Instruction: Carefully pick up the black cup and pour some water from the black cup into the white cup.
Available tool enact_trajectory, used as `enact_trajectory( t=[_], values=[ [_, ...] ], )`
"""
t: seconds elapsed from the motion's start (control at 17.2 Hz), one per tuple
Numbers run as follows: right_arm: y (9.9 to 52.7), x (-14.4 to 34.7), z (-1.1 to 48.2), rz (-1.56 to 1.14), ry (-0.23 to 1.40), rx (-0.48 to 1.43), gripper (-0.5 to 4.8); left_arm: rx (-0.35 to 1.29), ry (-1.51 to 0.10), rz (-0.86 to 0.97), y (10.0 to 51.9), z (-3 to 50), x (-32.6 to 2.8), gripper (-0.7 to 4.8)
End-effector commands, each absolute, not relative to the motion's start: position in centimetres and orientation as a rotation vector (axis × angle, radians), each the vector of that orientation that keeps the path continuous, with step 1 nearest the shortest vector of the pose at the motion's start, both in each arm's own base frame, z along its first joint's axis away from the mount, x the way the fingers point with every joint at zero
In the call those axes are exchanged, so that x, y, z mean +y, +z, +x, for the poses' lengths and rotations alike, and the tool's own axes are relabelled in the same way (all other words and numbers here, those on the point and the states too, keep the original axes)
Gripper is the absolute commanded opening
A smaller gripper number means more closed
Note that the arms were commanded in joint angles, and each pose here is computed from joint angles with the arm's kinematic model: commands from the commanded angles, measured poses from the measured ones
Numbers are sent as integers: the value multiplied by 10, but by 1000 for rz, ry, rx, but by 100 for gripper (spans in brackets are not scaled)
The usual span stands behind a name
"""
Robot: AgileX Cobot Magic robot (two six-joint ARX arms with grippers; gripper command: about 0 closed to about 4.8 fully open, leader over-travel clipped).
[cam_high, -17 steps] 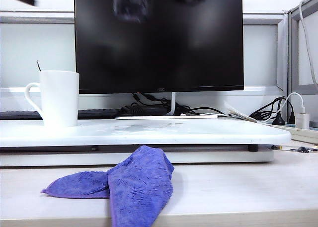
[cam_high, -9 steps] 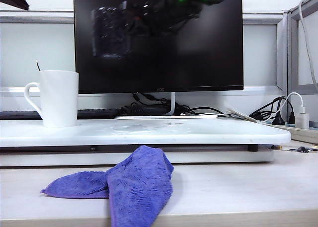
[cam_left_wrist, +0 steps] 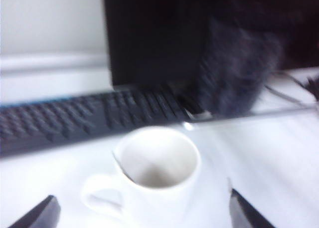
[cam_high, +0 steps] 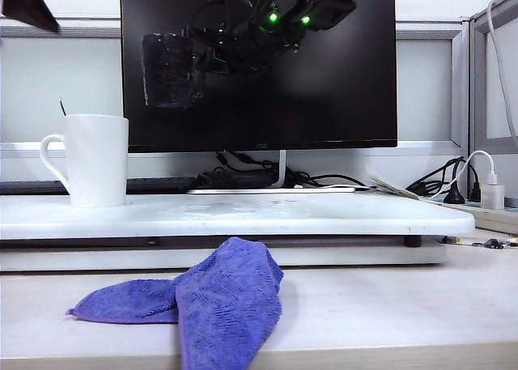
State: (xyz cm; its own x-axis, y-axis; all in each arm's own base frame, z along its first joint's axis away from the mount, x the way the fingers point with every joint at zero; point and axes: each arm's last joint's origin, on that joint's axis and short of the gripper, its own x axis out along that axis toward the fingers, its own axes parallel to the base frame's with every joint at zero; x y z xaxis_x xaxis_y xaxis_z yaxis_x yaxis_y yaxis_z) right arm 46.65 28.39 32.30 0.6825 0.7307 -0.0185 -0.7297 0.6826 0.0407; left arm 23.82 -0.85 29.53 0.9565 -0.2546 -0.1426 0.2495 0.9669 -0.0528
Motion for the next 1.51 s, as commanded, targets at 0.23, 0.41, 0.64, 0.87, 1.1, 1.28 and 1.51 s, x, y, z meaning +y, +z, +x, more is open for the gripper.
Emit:
enact_trajectory(
  t=[0.23,0.41,0.64,0.87,1.1,1.28,1.51],
  values=[
    [324,302,460,-75,853,-11,-5,180,-327,-30,286,250,-22,479],
    [323,309,456,-137,844,-25,-5,190,-325,-31,284,251,-22,479],
    [320,314,452,-217,826,-13,-5,201,-323,-33,283,251,-22,479],
    [320,317,450,-296,785,-37,-5,257,-320,-38,277,249,-22,479],
    [321,325,444,-367,737,-58,-5,263,-319,-38,277,249,-22,479],
    [321,333,439,-428,724,-80,-5,263,-319,-39,277,249,-22,479],
    [322,338,435,-526,685,-114,-5,279,-319,-40,275,249,-22,479]
  ],
)
